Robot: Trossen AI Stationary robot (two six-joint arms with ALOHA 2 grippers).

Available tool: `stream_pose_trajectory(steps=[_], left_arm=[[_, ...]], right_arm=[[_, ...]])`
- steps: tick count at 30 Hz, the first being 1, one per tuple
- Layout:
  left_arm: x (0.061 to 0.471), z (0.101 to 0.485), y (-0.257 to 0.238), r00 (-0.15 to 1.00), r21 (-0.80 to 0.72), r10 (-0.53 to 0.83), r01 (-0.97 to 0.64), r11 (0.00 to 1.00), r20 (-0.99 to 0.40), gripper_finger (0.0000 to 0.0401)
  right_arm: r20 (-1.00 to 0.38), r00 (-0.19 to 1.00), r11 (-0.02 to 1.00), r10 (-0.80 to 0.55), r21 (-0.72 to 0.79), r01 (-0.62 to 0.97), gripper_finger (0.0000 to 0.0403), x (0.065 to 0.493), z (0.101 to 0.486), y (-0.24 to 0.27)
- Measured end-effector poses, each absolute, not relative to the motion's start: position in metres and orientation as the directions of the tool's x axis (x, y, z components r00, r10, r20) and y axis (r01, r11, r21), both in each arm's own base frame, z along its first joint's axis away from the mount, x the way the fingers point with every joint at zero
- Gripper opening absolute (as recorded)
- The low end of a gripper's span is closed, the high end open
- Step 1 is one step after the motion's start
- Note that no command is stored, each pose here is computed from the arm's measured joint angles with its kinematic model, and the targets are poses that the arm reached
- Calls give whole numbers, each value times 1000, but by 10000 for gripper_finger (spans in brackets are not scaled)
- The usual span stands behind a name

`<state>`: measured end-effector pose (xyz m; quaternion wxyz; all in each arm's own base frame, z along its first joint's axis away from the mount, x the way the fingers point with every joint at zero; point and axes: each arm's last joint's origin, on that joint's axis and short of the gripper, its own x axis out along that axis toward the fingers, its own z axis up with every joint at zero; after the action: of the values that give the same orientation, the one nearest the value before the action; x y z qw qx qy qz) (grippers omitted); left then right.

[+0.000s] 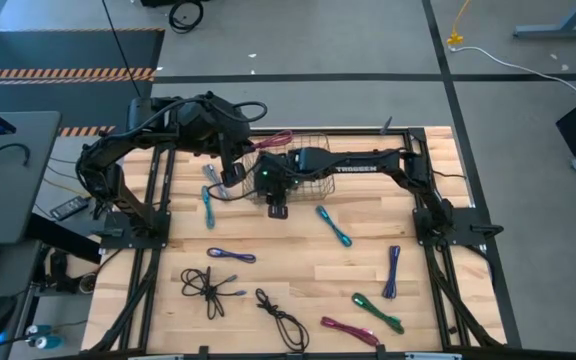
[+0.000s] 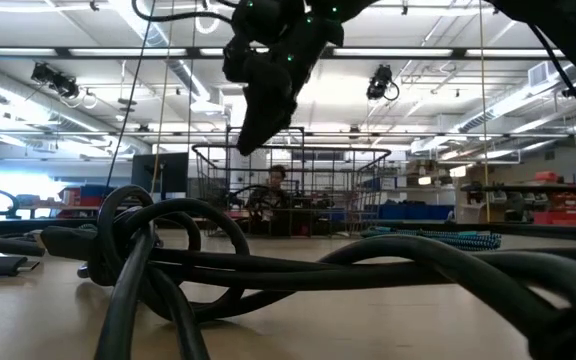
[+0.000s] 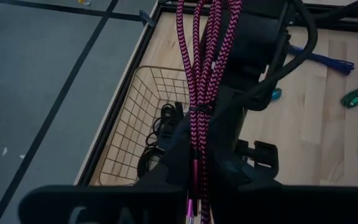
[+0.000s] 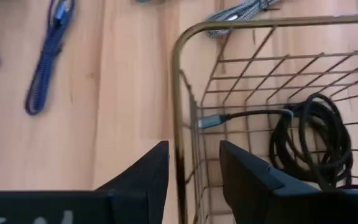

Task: Pick and place USB-C Cables
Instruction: Put the pink charger cable into the wire basket

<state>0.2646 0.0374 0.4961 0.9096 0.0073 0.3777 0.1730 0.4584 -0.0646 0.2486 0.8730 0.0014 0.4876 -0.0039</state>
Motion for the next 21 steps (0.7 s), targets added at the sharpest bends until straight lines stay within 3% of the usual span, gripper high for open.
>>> stream_pose_trajectory(steps=[11,21], left_arm=[[265,496,37,657,144,323,-312,939,-681,36],[263,496,38,646,153,327,-310,938,-690,36]], right_arm=[[-803,596,1000,15,1,-24,149,461,293,-63],[-906,377,980,-191,-154,125,148,415,340,-114]])
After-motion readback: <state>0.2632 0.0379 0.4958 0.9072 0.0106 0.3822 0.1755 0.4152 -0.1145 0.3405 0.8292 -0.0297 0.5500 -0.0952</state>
